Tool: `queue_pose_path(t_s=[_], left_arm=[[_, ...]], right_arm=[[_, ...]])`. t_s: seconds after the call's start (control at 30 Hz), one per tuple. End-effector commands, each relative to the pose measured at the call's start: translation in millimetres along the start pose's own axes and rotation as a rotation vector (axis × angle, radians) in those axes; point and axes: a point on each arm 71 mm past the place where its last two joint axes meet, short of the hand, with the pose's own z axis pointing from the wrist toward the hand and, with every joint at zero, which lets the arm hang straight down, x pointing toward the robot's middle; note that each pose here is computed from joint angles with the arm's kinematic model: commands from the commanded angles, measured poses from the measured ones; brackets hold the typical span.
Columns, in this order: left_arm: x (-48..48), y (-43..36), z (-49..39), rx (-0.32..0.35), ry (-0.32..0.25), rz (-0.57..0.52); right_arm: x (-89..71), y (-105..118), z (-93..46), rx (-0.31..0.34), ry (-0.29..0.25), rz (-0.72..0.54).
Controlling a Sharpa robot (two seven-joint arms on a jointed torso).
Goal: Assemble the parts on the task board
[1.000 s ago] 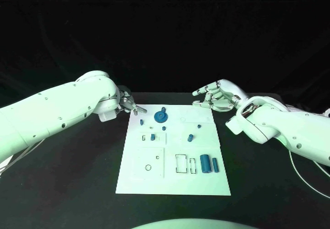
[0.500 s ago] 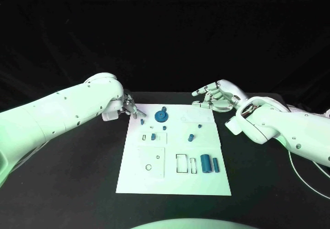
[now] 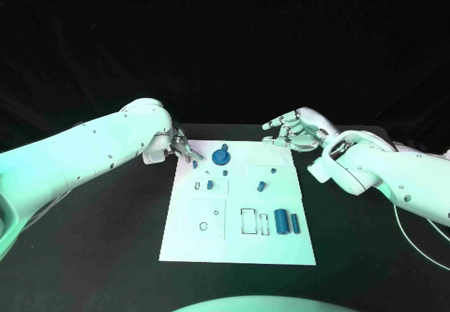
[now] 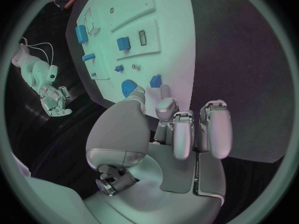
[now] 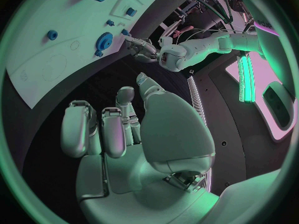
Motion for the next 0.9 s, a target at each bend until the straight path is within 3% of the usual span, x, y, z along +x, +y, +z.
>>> queue_pose_path(t_s=[0.03, 0.4, 0.9], left_arm=[[4.0, -3.5, 1.2, 0.020, 0.031, 0.005], [9.0, -6.8, 4.8, 0.022, 0.044, 0.011], [8.7, -5.3, 7.1, 0.004, 0.044, 0.007]], right_arm=[[2.2, 0.2, 0.2, -0.003, 0.017, 0.001], [3.3, 0.3, 0.5, -0.004, 0.021, 0.002], [3.6, 0.3, 0.4, -0.003, 0.025, 0.002]])
